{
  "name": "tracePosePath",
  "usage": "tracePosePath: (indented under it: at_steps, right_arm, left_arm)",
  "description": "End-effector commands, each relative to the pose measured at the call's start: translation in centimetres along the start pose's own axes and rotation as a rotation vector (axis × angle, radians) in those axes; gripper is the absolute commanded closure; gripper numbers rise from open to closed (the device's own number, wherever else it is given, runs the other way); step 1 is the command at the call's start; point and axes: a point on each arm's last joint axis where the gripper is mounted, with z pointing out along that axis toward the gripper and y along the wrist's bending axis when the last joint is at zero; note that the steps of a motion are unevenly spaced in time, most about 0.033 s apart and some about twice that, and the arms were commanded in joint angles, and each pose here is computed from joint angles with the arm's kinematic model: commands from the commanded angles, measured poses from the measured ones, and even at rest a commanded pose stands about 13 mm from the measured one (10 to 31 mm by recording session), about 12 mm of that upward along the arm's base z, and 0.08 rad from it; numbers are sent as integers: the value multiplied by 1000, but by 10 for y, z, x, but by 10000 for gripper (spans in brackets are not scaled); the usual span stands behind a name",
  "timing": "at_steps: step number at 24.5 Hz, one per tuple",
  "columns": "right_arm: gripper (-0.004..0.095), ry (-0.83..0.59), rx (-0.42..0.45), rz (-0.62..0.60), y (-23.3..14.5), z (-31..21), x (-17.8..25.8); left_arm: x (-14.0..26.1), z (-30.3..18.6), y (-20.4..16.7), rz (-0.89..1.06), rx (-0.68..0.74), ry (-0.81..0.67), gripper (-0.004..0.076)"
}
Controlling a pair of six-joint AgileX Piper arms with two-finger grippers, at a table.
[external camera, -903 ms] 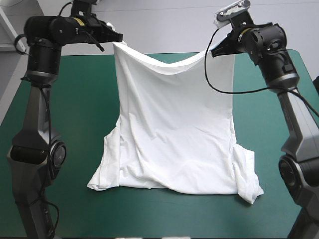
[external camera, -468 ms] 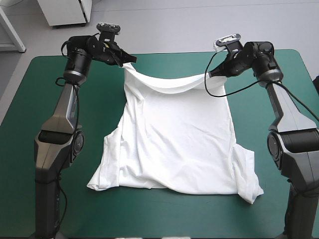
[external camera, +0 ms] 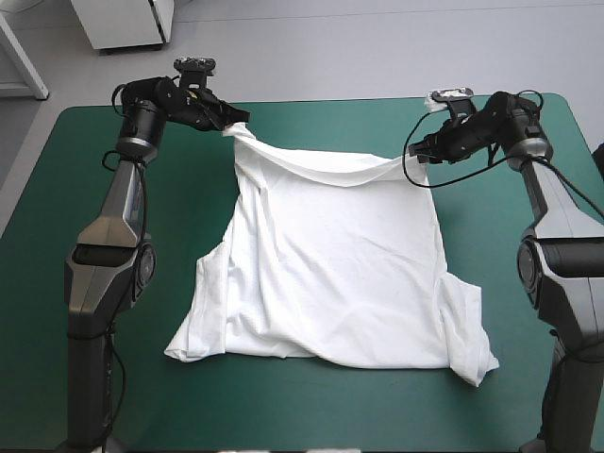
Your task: Fold the cloth
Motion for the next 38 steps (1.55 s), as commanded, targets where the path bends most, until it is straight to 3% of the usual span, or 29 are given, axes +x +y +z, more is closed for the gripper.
tracePosePath:
  at_steps: [1, 3, 6, 13, 20, 24, 25, 33, 38]
  right_arm:
    - [423, -139, -12, 17, 0, -38, -18]
    - [423, -132, -37, 21, -3, -41, -16]
    - [423, -155, -52, 28, -7, -57, -17]
    - [423, -199, -58, -2, 1, -122, -18]
    - [423, -156, -68, -83, 50, -170, -6]
    - [423, 14, -102, -59, 76, -169, 43]
    - [423, 52, -98, -55, 81, -170, 62]
    - [423, 77, -23, -41, 106, -199, 144]
    - [423, 165, 18, -98, 124, -192, 178]
  left_arm:
    - [-23, -43, -5, -14, 57, -134, 421]
    - [-21, -47, 5, -49, 92, -119, 328]
    - [-16, -56, 21, -78, 98, -73, 254]
    - [-25, -115, 21, -51, 60, -88, 250]
    - [-26, -177, -31, -2, 17, -79, 250]
    - [16, -187, -64, -1, 20, 95, 250]
    - [43, -189, -68, 10, -35, 189, 250]
    - [194, -220, -85, -51, -12, 509, 250]
    - [231, -210, -91, -44, 15, 624, 250]
